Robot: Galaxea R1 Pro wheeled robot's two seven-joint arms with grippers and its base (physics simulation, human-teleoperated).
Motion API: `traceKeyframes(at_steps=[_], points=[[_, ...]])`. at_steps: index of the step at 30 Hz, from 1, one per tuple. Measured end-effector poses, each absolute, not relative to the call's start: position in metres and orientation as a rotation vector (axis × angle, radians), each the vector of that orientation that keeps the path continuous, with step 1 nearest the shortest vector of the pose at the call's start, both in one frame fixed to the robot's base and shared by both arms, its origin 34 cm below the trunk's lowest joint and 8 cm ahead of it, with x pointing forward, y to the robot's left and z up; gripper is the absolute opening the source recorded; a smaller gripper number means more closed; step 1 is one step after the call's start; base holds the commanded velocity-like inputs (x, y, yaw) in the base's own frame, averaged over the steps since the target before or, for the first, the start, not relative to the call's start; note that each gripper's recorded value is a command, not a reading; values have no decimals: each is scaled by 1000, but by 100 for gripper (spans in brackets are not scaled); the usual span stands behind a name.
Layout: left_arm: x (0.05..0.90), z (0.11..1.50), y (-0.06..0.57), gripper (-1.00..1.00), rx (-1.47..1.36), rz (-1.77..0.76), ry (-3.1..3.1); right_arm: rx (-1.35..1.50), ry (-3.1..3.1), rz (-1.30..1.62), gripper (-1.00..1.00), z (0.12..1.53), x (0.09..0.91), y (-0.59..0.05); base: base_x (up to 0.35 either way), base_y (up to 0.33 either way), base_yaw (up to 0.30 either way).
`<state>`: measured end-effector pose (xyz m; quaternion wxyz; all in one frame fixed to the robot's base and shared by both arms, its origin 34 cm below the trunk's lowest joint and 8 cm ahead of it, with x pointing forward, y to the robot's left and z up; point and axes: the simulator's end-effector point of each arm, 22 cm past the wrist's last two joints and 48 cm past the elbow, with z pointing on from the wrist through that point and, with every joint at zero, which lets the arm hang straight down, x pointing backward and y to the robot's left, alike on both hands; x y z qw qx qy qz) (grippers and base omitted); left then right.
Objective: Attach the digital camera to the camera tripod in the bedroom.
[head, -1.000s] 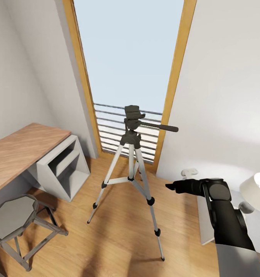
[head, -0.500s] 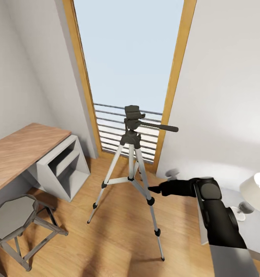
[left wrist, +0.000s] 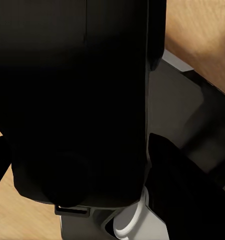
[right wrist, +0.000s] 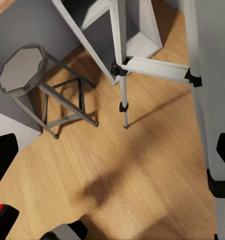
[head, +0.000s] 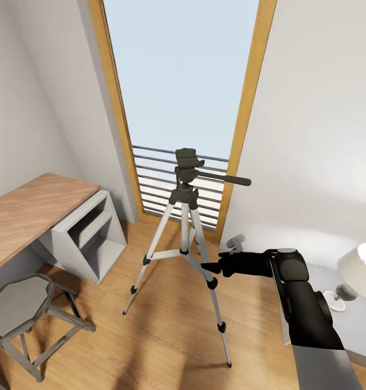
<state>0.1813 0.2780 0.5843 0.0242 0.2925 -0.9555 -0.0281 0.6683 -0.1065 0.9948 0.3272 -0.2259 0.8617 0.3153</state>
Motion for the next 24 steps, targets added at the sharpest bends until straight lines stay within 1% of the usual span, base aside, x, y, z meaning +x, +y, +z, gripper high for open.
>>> traceKeyframes(at_steps=[14,19,24], points=[[181,584,278,-100,905,-88,-2956,-567,2255,822,100,993,672,-96,0,0,0],[181,584,278,-100,906,-89,-2956,-476,2269,743,100,988,686,-80,0,0,0],[181,584,278,-100,906,-89,-2956,-409,2306,605,100,977,705,-93,0,0,0]])
